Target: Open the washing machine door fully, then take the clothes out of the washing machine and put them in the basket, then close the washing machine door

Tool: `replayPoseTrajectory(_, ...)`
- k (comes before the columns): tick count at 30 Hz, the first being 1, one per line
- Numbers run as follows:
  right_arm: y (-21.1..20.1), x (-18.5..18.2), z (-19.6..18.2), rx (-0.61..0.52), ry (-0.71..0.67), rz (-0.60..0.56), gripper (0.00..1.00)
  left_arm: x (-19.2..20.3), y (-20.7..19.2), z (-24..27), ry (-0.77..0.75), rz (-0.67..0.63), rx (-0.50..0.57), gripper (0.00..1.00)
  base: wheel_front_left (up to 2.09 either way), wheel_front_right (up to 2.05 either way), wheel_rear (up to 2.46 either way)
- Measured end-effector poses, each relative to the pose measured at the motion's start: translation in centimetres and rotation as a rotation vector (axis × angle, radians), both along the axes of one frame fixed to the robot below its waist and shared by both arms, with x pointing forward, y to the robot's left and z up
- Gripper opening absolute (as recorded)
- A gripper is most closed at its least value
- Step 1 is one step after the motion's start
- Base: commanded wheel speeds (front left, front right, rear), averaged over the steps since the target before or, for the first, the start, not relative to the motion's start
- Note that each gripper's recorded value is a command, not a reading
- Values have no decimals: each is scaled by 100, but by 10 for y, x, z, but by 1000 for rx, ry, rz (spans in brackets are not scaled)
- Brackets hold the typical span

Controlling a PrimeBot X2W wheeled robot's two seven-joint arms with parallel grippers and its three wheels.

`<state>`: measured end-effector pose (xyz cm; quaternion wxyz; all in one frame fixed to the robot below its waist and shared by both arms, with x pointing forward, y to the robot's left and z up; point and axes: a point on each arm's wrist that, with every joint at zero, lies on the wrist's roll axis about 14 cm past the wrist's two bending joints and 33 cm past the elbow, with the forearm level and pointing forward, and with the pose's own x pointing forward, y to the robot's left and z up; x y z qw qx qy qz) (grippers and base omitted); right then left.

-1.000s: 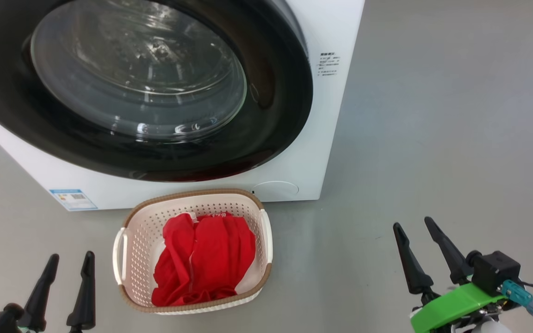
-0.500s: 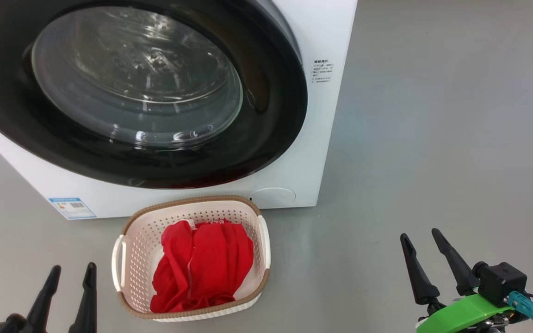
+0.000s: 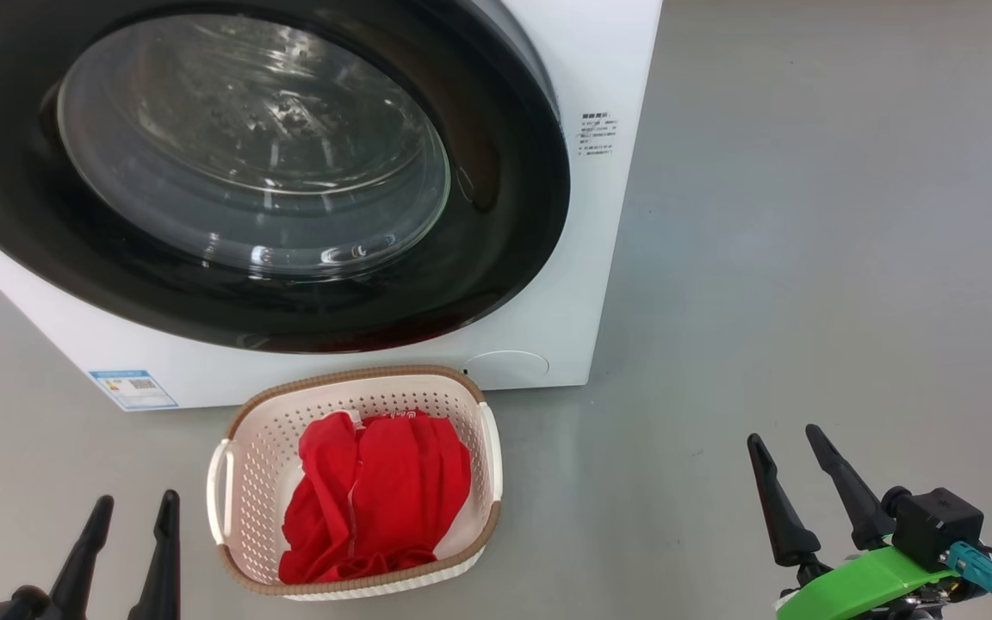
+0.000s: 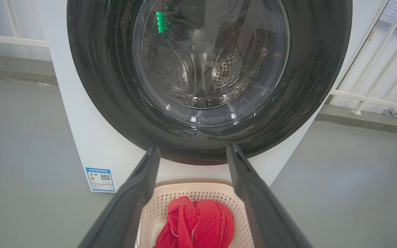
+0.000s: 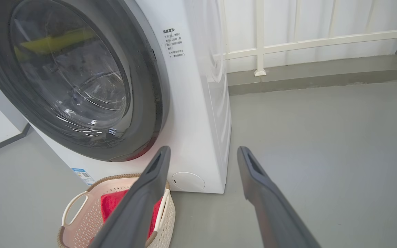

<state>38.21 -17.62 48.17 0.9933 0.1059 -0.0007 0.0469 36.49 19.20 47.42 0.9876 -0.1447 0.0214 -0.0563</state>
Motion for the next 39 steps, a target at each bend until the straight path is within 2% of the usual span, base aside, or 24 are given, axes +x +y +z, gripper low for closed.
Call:
replayPoseTrajectory(4, 0, 0, 1, 0, -2, -1, 100, 0, 1, 1, -3, 5, -2, 100, 0, 0, 0)
replayPoseTrajectory(5, 0, 0, 0, 0, 1, 0, 0, -1, 0, 0, 0, 6, -5, 0, 0, 0, 0)
replayPoseTrajectory(14, 2, -10, -28, 37, 95, -14, 0, -8, -17, -24, 83, 8, -85, 0, 0, 0, 0)
replayPoseTrajectory(39, -8, -10, -26, 277, 125, -77, 0, -9, -10, -27, 133, 80, -300, 0, 0, 0, 0)
